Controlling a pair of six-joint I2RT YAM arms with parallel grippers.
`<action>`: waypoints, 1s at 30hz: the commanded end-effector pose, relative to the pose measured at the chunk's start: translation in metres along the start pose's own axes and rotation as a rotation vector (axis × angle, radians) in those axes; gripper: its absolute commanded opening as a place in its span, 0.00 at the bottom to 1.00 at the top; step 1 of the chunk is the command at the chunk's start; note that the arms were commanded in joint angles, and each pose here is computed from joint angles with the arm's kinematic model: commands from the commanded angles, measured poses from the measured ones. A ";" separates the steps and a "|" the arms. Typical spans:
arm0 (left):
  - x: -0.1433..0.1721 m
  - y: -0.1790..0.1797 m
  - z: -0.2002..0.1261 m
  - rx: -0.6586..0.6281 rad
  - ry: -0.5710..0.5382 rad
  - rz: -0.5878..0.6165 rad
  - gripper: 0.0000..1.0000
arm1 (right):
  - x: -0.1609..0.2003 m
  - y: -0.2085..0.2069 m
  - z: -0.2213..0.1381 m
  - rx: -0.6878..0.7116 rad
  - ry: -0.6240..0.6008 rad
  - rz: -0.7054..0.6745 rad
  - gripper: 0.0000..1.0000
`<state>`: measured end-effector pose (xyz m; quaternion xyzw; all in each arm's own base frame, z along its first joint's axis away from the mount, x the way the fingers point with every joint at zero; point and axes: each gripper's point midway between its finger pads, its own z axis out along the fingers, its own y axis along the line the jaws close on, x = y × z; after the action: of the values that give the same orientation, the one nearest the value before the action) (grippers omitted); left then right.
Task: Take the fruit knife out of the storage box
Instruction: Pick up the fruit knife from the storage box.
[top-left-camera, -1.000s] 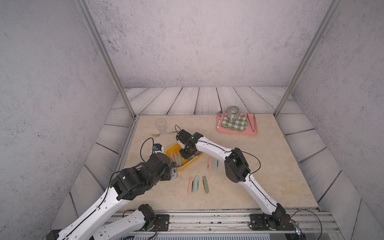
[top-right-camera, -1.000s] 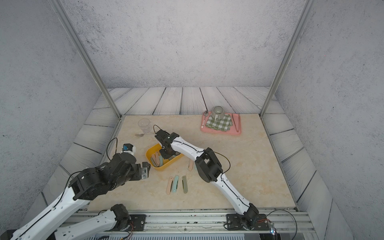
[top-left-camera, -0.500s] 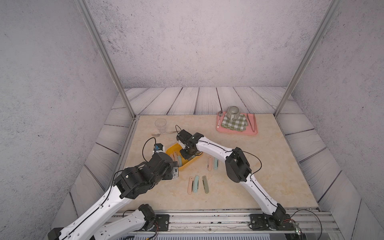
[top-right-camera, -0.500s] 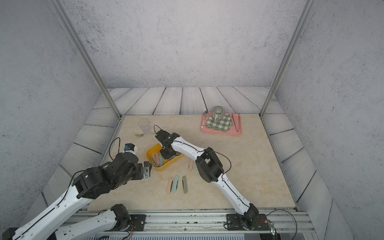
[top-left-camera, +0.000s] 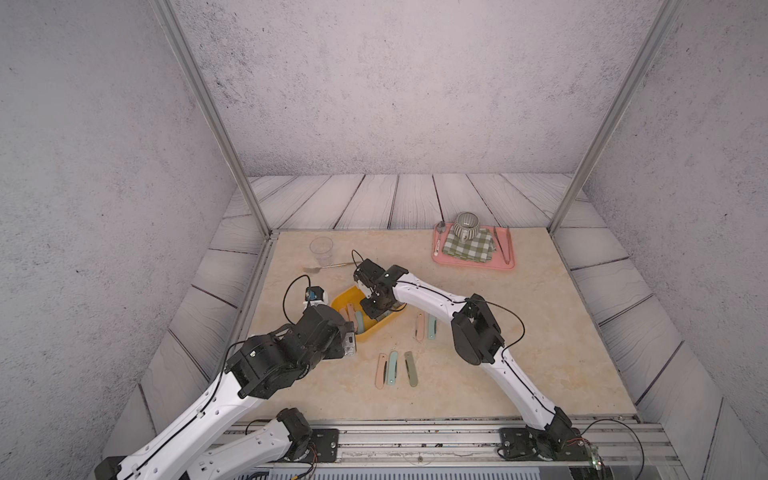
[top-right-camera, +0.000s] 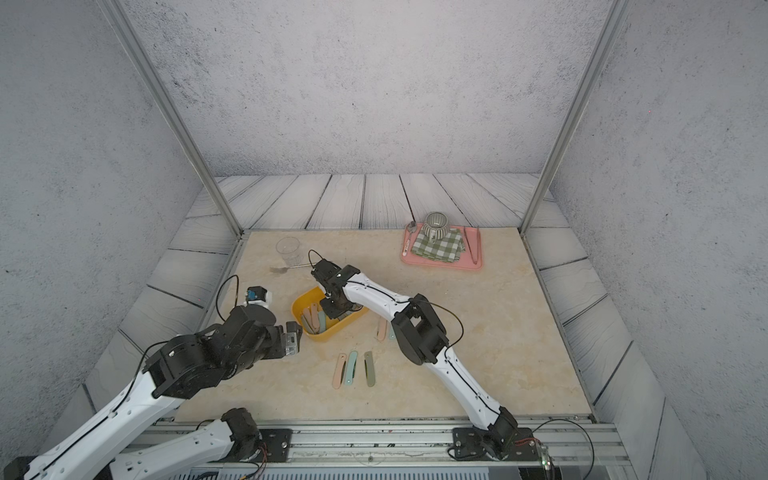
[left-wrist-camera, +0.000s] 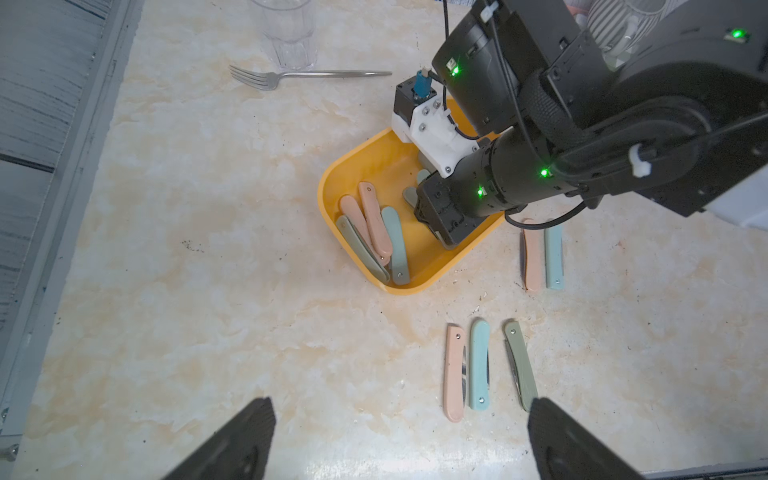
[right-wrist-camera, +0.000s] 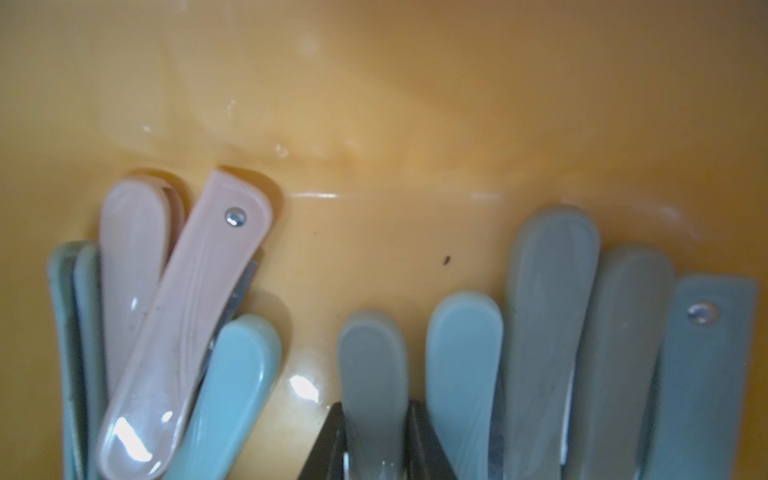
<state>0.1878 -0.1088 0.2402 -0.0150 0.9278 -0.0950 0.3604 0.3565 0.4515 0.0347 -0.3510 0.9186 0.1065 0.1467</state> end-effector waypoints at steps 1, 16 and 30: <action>-0.004 0.008 -0.005 -0.023 -0.025 -0.007 0.99 | -0.007 0.006 -0.030 -0.026 -0.027 0.022 0.16; -0.008 0.014 -0.015 -0.022 -0.054 0.000 0.99 | -0.032 0.008 -0.068 -0.084 -0.114 0.101 0.16; -0.016 0.008 -0.017 -0.007 -0.065 0.027 0.99 | -0.045 -0.020 -0.134 -0.072 -0.205 0.187 0.16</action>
<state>0.1853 -0.0986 0.2539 -0.0101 0.9187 -0.0938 0.3835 0.3720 0.4416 0.1228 -0.2809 0.9258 0.1712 0.1862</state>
